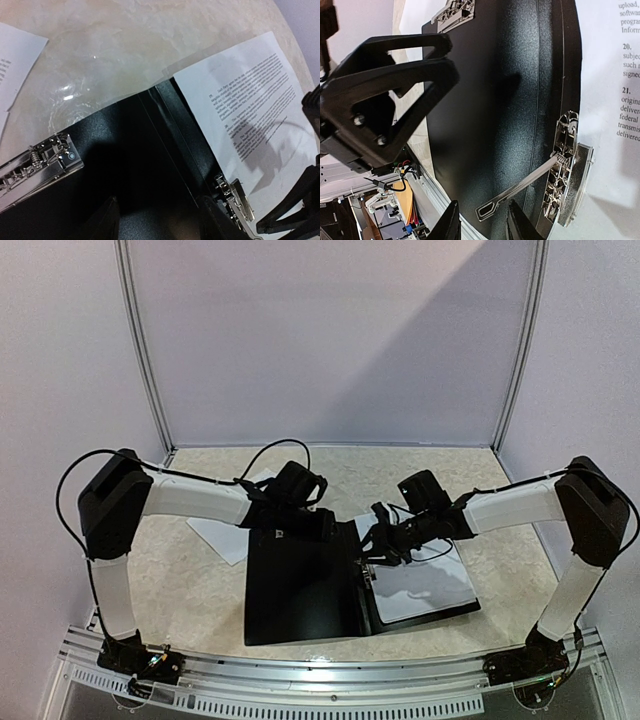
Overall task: Put the files into the folder
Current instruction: Clamp the file and folder with some files.
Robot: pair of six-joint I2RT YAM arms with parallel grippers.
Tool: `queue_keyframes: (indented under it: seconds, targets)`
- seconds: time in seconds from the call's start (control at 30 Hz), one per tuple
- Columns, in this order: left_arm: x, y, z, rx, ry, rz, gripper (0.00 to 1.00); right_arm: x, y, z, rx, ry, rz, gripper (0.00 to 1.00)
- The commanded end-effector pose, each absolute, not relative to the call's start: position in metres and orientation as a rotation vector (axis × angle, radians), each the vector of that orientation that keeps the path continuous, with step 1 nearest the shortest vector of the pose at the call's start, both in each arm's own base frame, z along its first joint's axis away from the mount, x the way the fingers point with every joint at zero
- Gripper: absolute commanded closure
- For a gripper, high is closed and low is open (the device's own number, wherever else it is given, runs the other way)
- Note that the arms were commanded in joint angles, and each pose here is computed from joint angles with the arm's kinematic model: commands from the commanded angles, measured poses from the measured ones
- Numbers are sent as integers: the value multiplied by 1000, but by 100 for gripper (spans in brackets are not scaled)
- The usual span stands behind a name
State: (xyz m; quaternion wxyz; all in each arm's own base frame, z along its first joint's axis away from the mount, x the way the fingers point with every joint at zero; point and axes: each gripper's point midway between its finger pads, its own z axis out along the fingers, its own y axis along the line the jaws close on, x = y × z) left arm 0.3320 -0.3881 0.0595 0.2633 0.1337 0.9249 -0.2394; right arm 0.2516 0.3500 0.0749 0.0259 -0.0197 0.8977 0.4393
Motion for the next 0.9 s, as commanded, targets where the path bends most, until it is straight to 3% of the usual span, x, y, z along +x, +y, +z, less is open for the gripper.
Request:
queue_keyframes:
  seconds: [0.0, 0.33, 0.87]
  targets:
    - [326, -400, 52, 382, 2517, -676, 46, 246, 347, 79, -87, 2774, 1338, 70]
    - [325, -402, 51, 392, 2523, -680, 46, 243, 347, 74, -78, 2781, 1357, 87]
    - [323, -404, 43, 402, 2539, -685, 46, 235, 347, 69, -56, 2809, 1398, 90]
